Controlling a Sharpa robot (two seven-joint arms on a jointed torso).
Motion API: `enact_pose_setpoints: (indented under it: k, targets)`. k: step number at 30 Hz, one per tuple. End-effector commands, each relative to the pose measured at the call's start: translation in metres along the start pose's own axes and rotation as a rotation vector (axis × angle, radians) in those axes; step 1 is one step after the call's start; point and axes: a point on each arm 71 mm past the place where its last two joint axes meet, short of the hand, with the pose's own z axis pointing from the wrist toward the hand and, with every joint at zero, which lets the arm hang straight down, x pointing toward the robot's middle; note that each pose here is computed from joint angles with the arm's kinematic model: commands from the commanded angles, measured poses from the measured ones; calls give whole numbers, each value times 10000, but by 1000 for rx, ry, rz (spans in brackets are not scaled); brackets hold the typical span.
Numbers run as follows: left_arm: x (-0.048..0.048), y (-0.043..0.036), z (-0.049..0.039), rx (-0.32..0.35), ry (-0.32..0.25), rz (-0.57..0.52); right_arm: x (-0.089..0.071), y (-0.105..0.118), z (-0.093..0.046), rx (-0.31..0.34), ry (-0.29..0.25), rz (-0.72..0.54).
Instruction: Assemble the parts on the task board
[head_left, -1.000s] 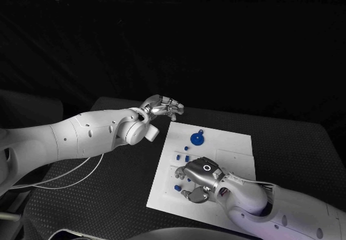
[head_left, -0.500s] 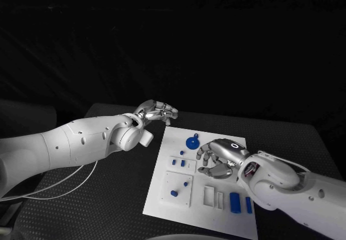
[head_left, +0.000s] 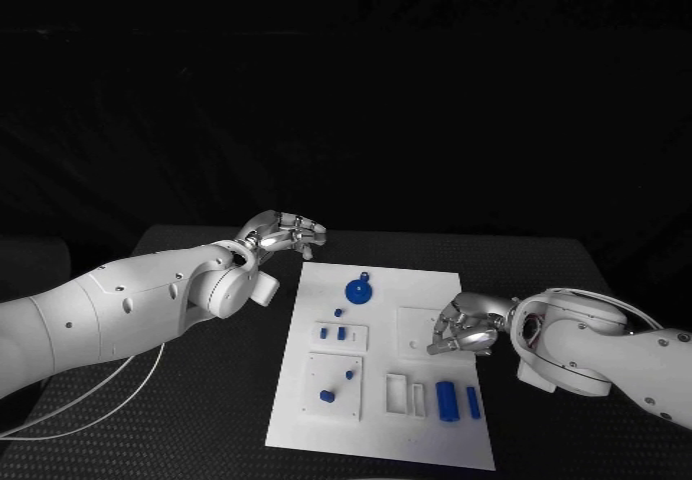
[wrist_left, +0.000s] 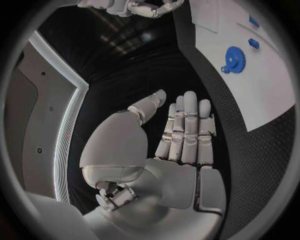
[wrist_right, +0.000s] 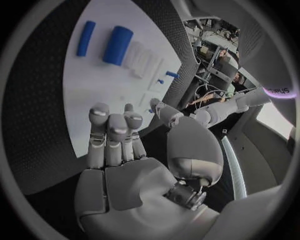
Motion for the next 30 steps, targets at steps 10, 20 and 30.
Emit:
enact_pose_setpoints:
  k: [10, 20, 30]
  targets:
    - [62, 68, 15, -11, 18, -18, 398, -279, -260, 240, 210, 110]
    - [117, 94, 37, -15, 24, -27, 500, -358, -240, 298, 178, 100]
    - [149, 90, 40, -14, 32, -31, 590, -269, -132, 287, 150, 104]
